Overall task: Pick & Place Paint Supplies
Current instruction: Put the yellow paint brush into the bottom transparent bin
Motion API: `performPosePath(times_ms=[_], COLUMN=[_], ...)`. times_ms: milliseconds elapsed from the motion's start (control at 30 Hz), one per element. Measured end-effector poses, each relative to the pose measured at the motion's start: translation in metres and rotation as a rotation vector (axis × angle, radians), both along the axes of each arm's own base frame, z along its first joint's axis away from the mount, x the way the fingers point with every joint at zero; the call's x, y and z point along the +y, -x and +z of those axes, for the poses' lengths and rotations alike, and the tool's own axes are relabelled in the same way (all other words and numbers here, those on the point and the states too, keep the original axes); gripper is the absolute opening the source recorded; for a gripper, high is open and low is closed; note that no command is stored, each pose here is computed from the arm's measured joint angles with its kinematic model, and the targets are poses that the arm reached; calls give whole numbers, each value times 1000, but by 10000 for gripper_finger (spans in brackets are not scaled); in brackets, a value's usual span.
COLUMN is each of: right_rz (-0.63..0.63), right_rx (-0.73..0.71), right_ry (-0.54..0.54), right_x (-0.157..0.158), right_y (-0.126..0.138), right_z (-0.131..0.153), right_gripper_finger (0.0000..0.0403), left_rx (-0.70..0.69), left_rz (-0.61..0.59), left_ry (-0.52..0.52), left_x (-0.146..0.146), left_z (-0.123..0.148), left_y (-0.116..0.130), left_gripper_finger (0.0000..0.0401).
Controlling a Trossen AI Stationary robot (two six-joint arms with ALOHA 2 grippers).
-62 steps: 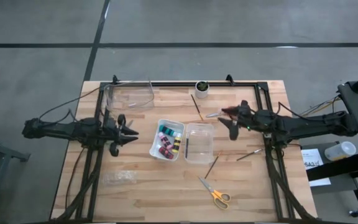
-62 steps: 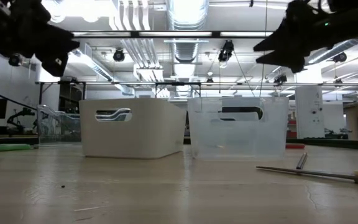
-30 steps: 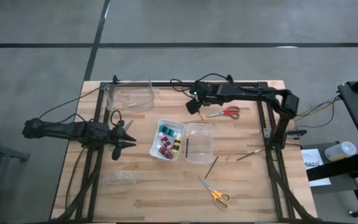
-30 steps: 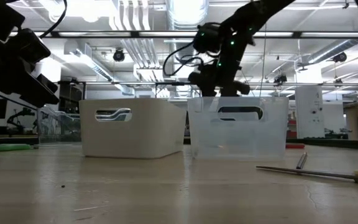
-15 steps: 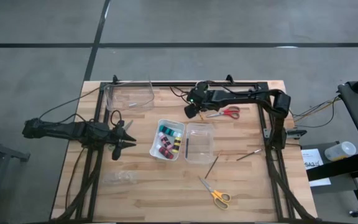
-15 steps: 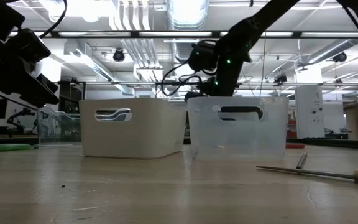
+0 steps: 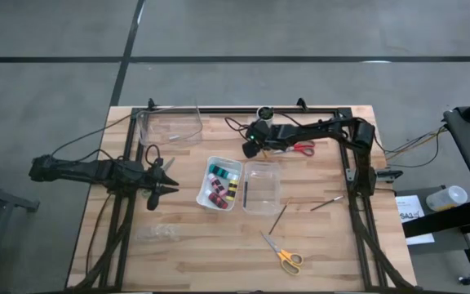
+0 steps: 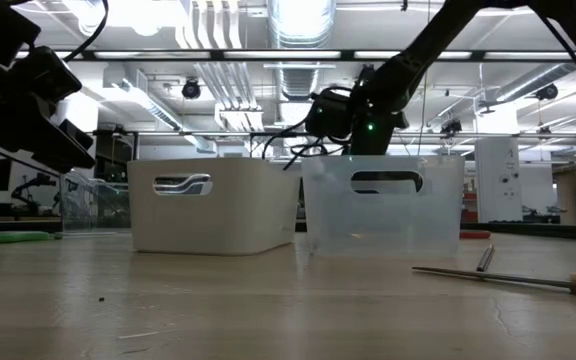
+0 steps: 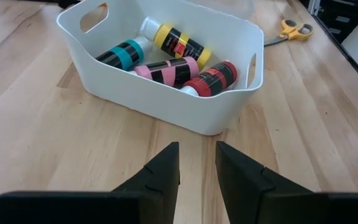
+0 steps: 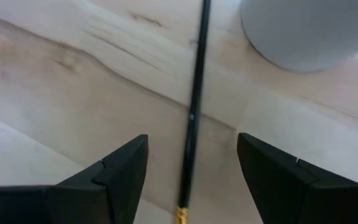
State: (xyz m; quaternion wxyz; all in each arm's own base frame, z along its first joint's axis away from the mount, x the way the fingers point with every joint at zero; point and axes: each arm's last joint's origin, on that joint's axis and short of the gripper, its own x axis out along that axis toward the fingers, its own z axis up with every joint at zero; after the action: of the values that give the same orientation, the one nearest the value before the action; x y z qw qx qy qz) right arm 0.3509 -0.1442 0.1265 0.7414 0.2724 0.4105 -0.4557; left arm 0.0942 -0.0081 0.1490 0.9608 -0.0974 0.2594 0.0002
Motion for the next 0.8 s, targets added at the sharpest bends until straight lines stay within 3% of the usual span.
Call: performPosePath(times_ms=[500, 800], right_rz=[-1, 8], right_rx=[-28, -15], right_ry=[-22, -41], right_x=[1, 2], right_y=[1, 2], right_z=[-7, -10], right_gripper_finger=[240, 151], left_rx=[0, 1], left_rz=[0, 0], left_ry=[0, 0], left_x=[0, 0], left_z=[0, 0], left_y=[0, 0], left_gripper_finger=[108, 108])
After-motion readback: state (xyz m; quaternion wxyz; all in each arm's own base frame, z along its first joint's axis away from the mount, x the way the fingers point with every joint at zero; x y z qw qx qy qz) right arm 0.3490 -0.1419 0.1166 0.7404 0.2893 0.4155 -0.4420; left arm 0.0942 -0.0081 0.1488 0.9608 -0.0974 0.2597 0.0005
